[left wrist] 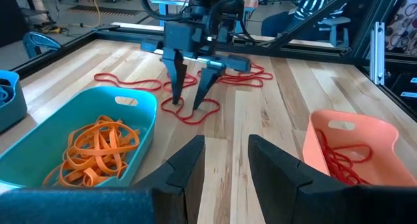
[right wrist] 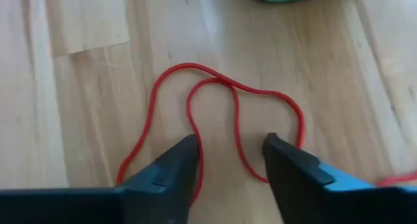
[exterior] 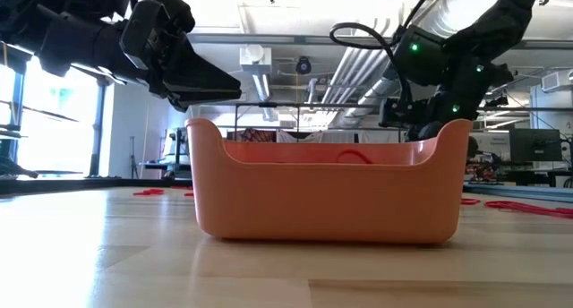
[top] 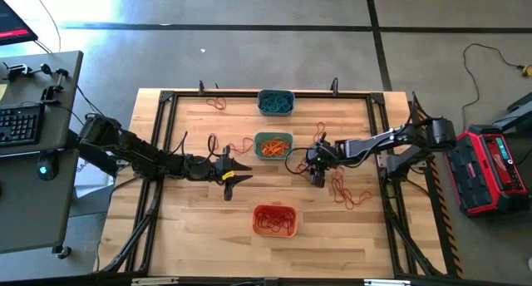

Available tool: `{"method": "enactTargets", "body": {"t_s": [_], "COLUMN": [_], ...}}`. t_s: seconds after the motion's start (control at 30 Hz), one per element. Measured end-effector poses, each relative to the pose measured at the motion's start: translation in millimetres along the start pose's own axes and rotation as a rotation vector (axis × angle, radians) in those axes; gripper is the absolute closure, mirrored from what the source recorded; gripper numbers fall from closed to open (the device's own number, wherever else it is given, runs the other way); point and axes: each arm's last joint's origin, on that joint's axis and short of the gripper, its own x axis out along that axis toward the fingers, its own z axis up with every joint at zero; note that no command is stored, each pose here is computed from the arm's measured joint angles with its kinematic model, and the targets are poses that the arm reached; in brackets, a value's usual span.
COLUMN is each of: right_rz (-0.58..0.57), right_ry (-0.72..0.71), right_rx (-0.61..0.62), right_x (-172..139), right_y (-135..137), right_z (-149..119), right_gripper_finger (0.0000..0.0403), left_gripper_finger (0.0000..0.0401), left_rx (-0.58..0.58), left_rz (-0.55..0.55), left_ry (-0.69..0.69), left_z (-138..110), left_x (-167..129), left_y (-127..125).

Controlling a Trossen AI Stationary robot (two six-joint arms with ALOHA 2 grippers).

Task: Sort rubber bands into baskets
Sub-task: Put the red rubber band into the orange bin

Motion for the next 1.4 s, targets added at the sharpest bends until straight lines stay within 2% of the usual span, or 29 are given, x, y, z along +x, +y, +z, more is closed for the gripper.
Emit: {"method": "enactTargets", "body": {"t_s": [0.2, 0.27, 0.4, 0.53, 0.77, 1.03, 1.23, 1.4], "right_rz": [0.046, 0.054, 0.056, 0.137, 0.194, 0.226, 0.246, 0.282], "right_ry": [0.010, 0.011, 0.001, -0.016, -0.127, -0.302, -0.414, -0.462], "right_rx": [-0.009, -0.024, -0.033, -0.100, -0.182, -0.268, -0.300, -0.345], "right_x": [0.4, 0.3, -4.8, -12.7, -30.6, -64.8, -91.4, -105.8], "right_y": [1.5, 3.3, 14.0, 36.1, 76.6, 118.0, 140.4, 154.5], "right_z": [-0.6, -0.9, 1.4, 5.0, 24.6, 57.8, 77.3, 82.6], "right_gripper_finger": [0.0365, 0.0392, 0.0385, 0.0400, 0.0402, 0.0403, 0.0403, 0.0403], "left_gripper_finger": [0.0290, 0.0290, 0.0290, 0.0290, 0.0290, 0.0290, 0.0290, 0.0290], "left_rx": [0.000, 0.000, 0.000, 0.001, 0.001, 0.001, 0.001, 0.001], "left_rz": [0.000, 0.000, 0.000, 0.000, 0.000, 0.000, 0.000, 0.000], "left_ry": [0.000, 0.000, 0.000, 0.001, 0.001, 0.001, 0.001, 0.001], "left_z": [0.0, 0.0, 0.0, -0.2, -0.1, -0.1, -0.2, -0.2], "left_x": [0.0, 0.0, 0.0, 0.0, -0.1, -0.1, 0.0, 0.0], "left_y": [0.0, 0.1, 0.0, 0.0, 0.0, 0.0, 0.0, 0.0]}}
